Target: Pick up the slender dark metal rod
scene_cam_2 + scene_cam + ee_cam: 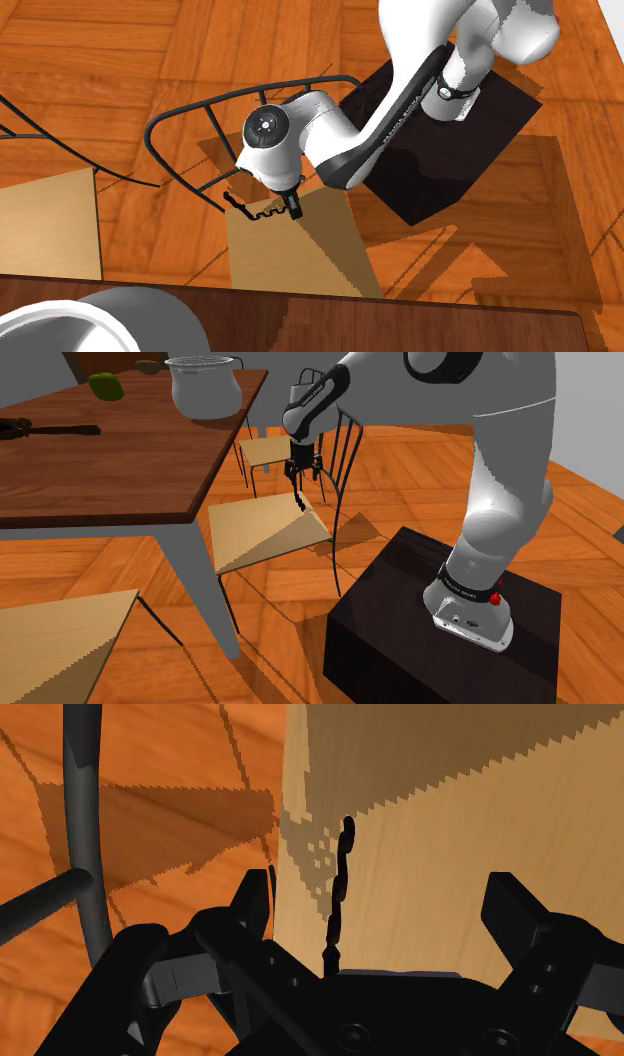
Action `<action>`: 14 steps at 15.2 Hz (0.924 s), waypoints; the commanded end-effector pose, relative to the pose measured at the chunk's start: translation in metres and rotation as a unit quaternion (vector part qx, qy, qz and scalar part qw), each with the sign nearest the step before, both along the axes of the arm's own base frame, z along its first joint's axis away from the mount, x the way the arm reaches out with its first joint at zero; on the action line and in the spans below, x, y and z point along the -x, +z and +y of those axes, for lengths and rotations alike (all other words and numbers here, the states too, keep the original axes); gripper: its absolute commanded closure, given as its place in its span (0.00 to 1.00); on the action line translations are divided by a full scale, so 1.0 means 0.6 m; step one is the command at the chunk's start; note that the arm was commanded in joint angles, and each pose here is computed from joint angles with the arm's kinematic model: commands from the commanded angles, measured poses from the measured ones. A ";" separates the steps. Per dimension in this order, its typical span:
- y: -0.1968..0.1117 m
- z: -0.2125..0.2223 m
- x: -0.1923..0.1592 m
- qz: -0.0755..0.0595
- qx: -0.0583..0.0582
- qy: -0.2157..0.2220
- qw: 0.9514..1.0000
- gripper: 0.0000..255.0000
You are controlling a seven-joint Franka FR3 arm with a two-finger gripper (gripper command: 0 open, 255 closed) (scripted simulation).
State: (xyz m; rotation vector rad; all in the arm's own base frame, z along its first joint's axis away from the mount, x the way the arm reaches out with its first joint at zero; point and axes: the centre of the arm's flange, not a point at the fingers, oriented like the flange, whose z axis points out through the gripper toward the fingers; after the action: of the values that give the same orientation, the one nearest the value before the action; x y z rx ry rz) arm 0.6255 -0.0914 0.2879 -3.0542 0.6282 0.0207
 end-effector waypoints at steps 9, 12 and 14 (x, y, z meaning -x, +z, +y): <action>-0.146 -0.063 -0.100 0.015 -0.012 -0.052 0.998 0.00; -0.173 -0.063 -0.100 0.015 -0.012 -0.052 0.998 0.00; -0.190 -0.063 -0.100 0.015 -0.012 -0.052 0.998 0.00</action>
State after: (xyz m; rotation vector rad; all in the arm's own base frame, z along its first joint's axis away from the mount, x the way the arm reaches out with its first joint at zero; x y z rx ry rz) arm 0.6853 -0.1297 0.1797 -2.9990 0.7807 0.0709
